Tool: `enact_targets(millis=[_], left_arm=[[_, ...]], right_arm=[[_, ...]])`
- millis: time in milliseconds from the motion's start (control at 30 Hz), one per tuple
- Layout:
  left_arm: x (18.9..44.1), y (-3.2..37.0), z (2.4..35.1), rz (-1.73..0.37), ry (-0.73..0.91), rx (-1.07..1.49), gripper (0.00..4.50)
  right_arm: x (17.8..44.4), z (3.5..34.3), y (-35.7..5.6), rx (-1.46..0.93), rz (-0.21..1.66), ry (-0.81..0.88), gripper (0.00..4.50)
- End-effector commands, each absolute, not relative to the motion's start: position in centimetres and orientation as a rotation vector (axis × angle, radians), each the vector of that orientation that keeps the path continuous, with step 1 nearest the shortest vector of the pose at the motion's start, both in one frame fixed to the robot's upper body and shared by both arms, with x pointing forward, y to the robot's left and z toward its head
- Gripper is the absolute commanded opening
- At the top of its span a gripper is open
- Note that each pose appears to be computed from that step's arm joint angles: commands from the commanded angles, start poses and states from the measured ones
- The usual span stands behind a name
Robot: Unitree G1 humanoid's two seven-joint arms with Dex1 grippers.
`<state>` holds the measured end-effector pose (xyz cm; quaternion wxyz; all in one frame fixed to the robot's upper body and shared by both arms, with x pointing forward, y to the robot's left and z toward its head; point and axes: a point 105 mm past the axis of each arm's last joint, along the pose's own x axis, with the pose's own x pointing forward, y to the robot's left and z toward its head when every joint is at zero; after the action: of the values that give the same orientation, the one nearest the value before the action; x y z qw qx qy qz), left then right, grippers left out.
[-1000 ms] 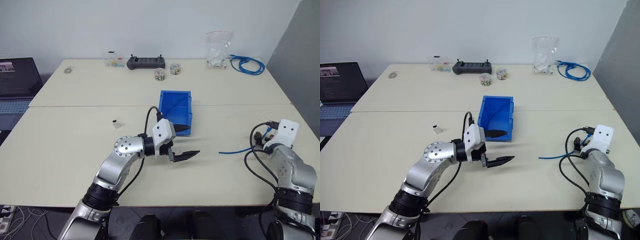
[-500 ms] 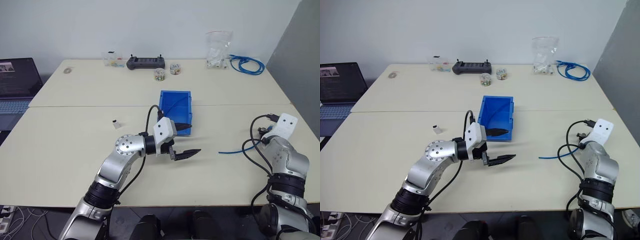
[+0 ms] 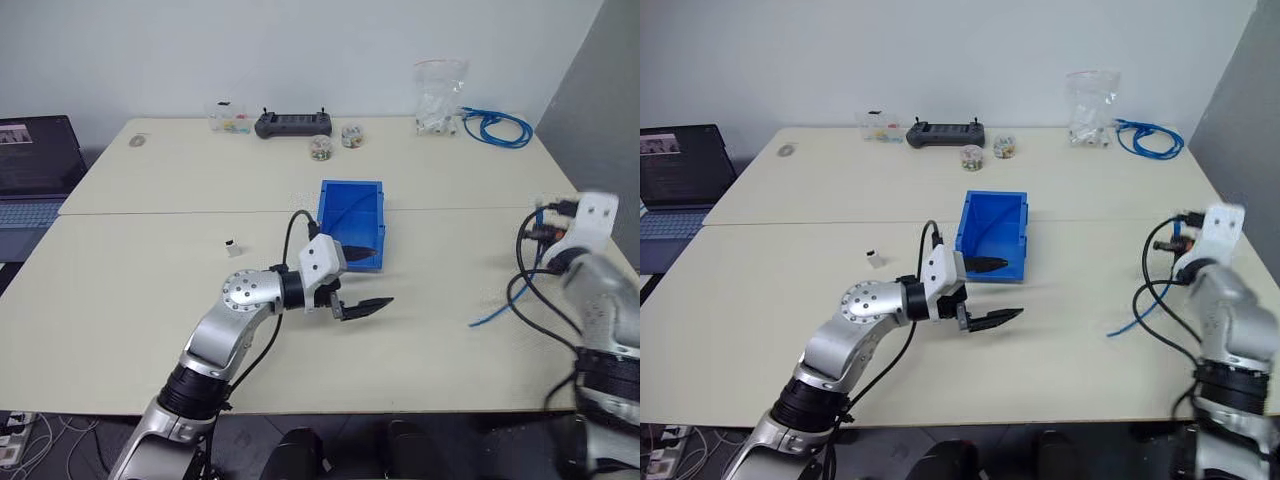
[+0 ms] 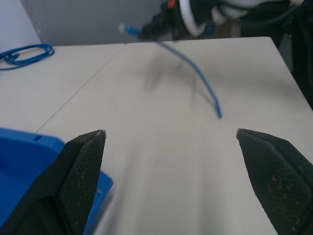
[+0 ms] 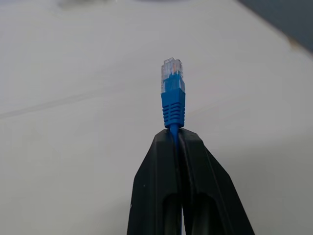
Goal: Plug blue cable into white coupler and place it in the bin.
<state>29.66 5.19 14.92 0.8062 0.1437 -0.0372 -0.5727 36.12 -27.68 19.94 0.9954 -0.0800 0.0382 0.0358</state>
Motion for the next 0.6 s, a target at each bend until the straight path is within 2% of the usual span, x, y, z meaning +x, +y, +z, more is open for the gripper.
enact_targets(millis=[33, 100, 167, 267, 400, 600], left_arm=[[29.3, 7.4, 15.8, -1.173, -0.092, 0.335, 4.5], [29.1, 9.2, 15.5, -1.133, -0.061, 0.362, 4.5], [28.8, 10.7, 15.0, -1.099, -0.03, 0.391, 4.5], [28.4, 12.4, 14.2, -1.063, 0.015, 0.424, 4.5], [27.3, 15.7, 11.9, -1.016, 0.113, 0.517, 4.5], [25.8, 18.6, 9.5, -1.014, 0.209, 0.633, 4.5]], right_arm=[[33.5, 22.7, -19.8, -0.347, 0.639, 0.024, 0.01], [30.5, 21.6, -15.8, -0.503, 0.988, 0.105, 0.01], [28.6, 20.3, -13.5, -0.595, 1.195, 0.161, 0.01], [27.8, 19.2, -11.4, -0.655, 1.341, 0.186, 0.01], [28.2, 16.9, -7.0, -0.679, 1.484, 0.193, 0.01], [29.5, 13.2, -2.3, -0.702, 1.536, 0.237, 0.01]])
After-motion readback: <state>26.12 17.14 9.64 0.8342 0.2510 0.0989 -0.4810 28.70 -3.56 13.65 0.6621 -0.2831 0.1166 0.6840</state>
